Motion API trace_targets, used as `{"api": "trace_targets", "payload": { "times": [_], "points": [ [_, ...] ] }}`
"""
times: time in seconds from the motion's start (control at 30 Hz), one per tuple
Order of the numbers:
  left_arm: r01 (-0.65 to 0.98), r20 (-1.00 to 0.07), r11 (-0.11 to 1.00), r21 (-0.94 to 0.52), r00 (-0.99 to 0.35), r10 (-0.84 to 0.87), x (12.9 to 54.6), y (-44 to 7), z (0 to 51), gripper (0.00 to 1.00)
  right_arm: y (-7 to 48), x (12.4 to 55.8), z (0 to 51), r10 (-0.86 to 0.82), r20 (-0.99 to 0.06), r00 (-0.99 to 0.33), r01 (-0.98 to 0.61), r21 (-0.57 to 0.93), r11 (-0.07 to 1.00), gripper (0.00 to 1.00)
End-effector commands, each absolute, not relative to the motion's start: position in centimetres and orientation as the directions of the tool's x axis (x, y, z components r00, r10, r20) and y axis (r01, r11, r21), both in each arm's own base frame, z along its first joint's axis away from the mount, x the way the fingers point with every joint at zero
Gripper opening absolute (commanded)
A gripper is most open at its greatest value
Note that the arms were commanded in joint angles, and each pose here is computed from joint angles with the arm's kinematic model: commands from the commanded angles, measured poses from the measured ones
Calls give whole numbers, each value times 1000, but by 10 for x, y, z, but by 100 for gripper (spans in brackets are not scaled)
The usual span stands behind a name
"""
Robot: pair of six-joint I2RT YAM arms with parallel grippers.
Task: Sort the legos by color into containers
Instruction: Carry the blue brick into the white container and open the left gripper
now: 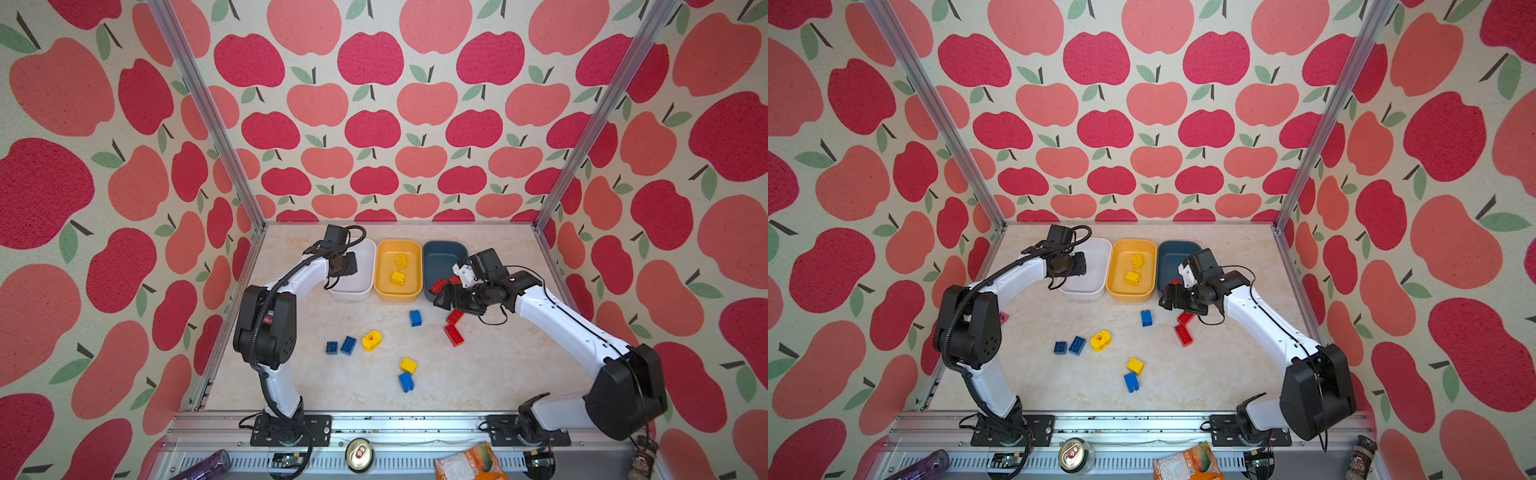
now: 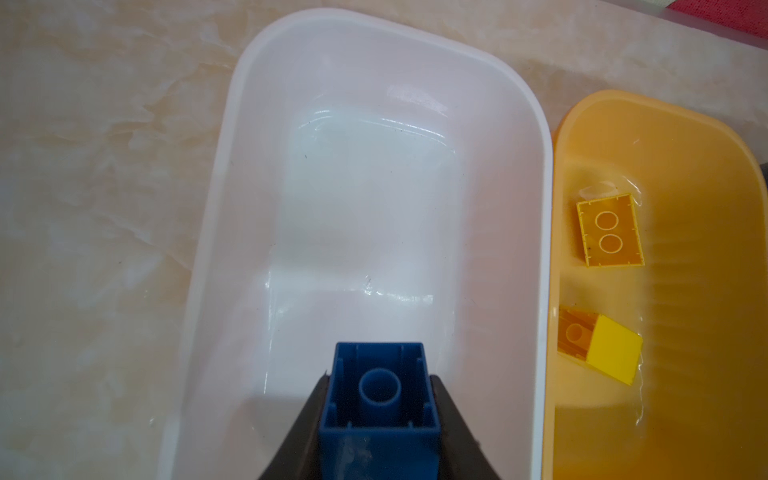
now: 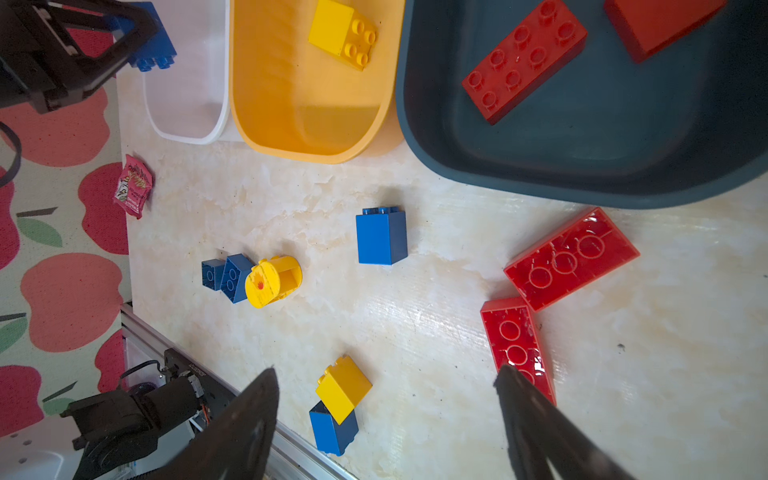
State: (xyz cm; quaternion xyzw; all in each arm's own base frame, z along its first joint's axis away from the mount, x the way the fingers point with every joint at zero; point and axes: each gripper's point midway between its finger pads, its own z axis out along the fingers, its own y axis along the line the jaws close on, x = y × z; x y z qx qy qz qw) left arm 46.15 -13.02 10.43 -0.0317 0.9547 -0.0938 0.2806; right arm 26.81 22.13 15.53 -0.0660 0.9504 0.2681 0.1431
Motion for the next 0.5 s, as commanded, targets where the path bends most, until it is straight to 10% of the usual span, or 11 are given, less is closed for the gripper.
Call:
{"api": "trace_targets", "payload": {
  "times": [0.0, 0.47],
  "points": [
    [27, -531, 979, -202, -843, -86, 470, -141, 104, 23, 219, 265, 156, -31, -296, -955, -183, 504, 844, 85],
    [35, -535, 979, -200, -841, -79, 469, -147, 105, 52, 220, 267, 156, -31, -294, -955, -183, 506, 843, 85]
  ]
}}
